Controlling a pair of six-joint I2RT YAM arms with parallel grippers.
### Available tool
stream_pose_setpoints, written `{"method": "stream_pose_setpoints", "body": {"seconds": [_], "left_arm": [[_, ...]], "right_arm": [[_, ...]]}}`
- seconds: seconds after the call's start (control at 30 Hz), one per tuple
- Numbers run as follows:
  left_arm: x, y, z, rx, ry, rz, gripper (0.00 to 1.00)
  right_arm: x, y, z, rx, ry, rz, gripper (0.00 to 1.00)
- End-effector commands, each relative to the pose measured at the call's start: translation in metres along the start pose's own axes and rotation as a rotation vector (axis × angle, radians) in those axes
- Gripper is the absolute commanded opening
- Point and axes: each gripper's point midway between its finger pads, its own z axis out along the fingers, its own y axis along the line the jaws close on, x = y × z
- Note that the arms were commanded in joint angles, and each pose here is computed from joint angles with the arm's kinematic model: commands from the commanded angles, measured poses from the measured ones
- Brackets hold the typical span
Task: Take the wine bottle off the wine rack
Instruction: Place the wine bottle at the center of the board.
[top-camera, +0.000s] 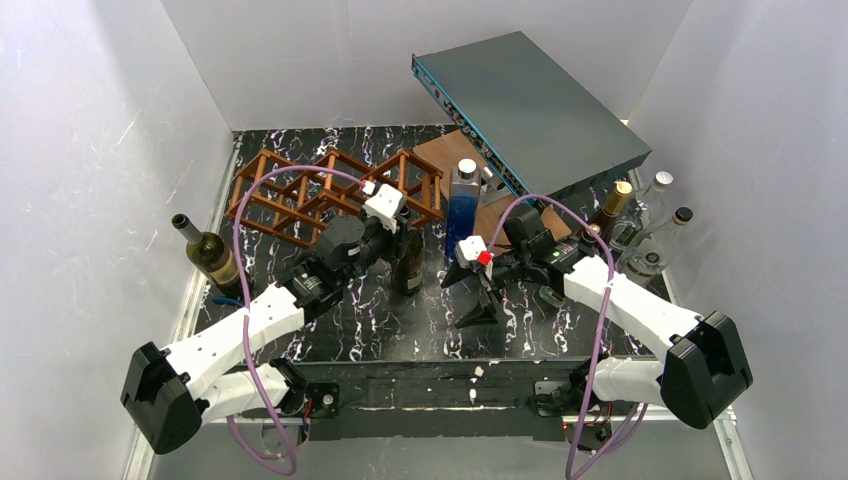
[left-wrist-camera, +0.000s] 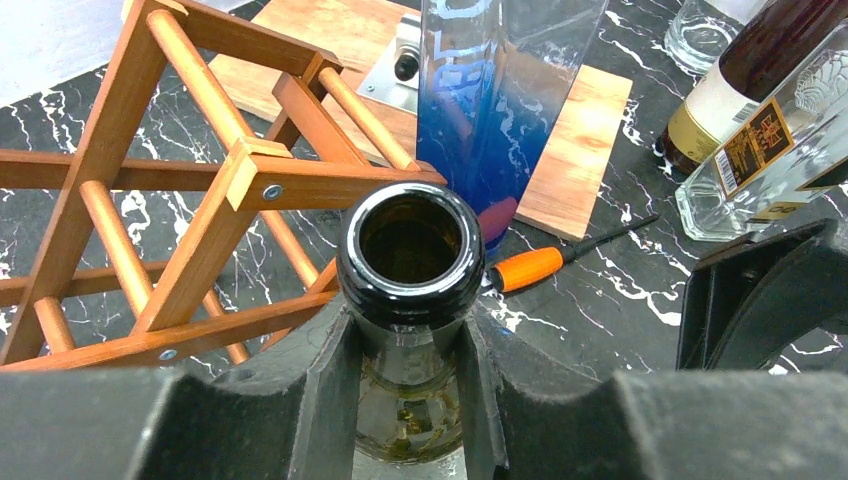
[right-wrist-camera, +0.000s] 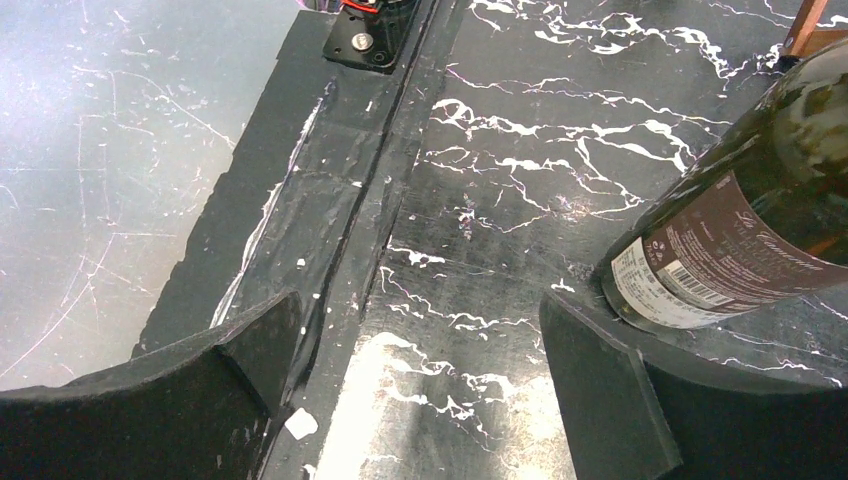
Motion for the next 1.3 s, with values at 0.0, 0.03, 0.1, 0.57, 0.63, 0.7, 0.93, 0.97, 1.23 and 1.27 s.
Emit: {"method": "stream_pose_setpoints", "body": {"seconds": [0.0,0.03,0.1,0.57,0.63,0.7,0.93,0.97,1.23,1.27], "left_arm": [[-0.061,0.004,-0.003,-0.019,-0.189,-0.058,0.10],[-0.059,0.004,-0.003,-0.021,-0.183,-0.065,0.16],[-0.054,0.003,-0.003,-0.021,-0.175,-0.081,0.27],[-0.050,0.003,-0.034,-0.009,-0.172,-0.181,0.92],[-0.050,0.003,-0.044,-0.009,-0.148,-0.202,0.98],[-0.048,0.003,-0.056,-0.013,-0.109,-0.223,0.98],[-0.023,-0.003,-0.095,-0.003,0.084,-0.300,0.98],[-0.018,-0.003,-0.100,-0.006,0.103,-0.315,0.98],[0.000,0.012,-0.139,-0.089,0.130,-0.366,0.98],[-0.001,0.014,-0.143,-0.094,0.117,-0.368,0.98]], "right_arm": [[-0.010,0.001,-0.005,0.007,-0.013,-0.044,0.98],[-0.010,0.001,-0.005,0.008,-0.012,-0.044,0.98],[-0.011,0.001,-0.006,0.008,-0.011,-0.045,0.98],[-0.009,0.019,-0.023,-0.001,0.099,-0.079,0.98],[-0.007,0.026,-0.027,-0.012,0.119,-0.079,0.98],[-0.006,0.034,-0.032,-0.025,0.147,-0.084,0.98],[-0.022,0.049,-0.060,0.047,0.258,-0.103,0.99],[-0.030,0.046,-0.065,0.094,0.260,-0.090,0.98],[-0.062,0.017,-0.082,0.432,0.142,0.166,0.98],[-0.063,0.017,-0.085,0.436,0.142,0.157,0.98]]}}
